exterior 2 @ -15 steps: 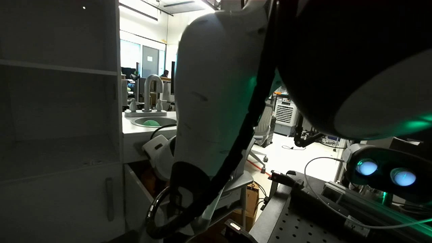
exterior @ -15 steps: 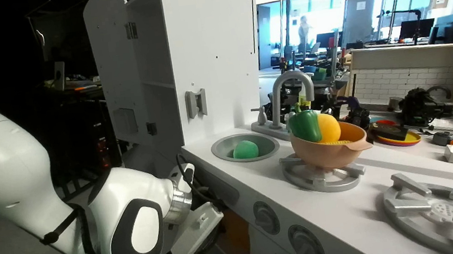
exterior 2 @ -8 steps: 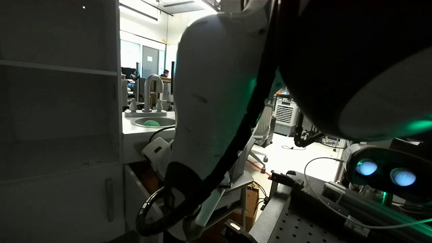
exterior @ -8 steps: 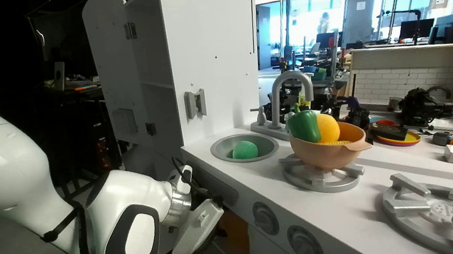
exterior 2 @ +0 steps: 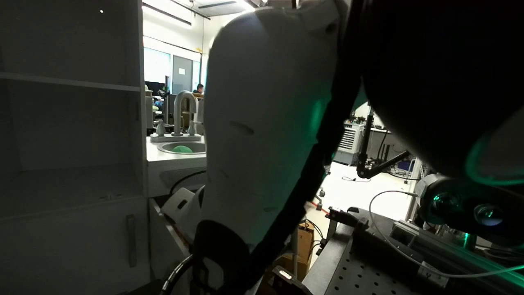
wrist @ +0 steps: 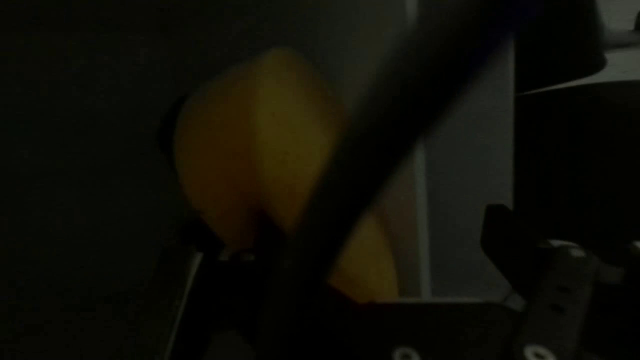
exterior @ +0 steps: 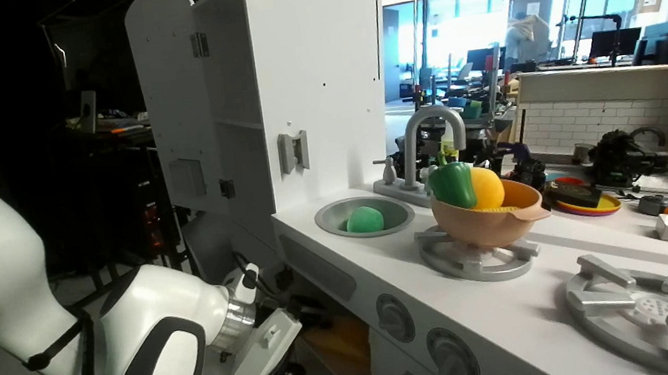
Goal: Put the blue bottle and the orange sponge in the top compartment of the cabinet under the sink the close the cabinet door
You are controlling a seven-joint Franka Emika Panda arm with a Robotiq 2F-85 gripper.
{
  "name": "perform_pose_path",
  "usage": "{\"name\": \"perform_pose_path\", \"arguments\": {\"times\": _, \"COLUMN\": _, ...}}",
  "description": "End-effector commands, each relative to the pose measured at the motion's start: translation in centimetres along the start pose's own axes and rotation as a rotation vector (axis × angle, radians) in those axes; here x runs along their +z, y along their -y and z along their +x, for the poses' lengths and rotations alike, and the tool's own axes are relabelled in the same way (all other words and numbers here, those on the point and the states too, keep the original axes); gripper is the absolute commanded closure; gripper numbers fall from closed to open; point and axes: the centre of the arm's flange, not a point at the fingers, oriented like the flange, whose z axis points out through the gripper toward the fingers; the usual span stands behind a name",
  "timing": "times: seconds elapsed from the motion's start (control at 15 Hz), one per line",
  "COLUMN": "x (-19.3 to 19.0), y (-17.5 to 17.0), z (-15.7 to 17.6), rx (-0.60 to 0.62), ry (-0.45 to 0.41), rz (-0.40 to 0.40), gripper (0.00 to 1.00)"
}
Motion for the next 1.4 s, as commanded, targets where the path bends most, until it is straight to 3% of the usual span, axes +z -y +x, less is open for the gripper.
{"name": "perform_pose_path", "arguments": {"times": 0.0, "x": -2.1, "y": 3.3, "z": 1.6, "rx": 0.009, "ry": -0.060, "rz": 0.025, "gripper": 0.00}}
{"name": "perform_pose_path", "arguments": {"times": 0.67, "x": -2.0, "y": 1.9, "z": 3.5, "rx": 0.175, "ry": -0.128, "rz": -0.029, "gripper": 0.00}}
{"name": "perform_pose_path", "arguments": {"times": 0.8, "x": -2.4, "y": 0.2, "z": 4.4, "rx": 0.203, "ry": -0.122, "rz": -0.036, "gripper": 0.00}}
{"name": "perform_pose_path", "arguments": {"times": 1.13, "x": 1.7, "y": -4.7, "z": 5.0, "rx": 0.223, "ry": -0.102, "rz": -0.119, "gripper": 0.00}}
{"name": "perform_pose_path", "arguments": {"times": 1.33, "x": 2.4, "y": -5.7, "z": 5.4, "rx": 0.234, "ry": -0.083, "rz": -0.100, "gripper": 0.00}}
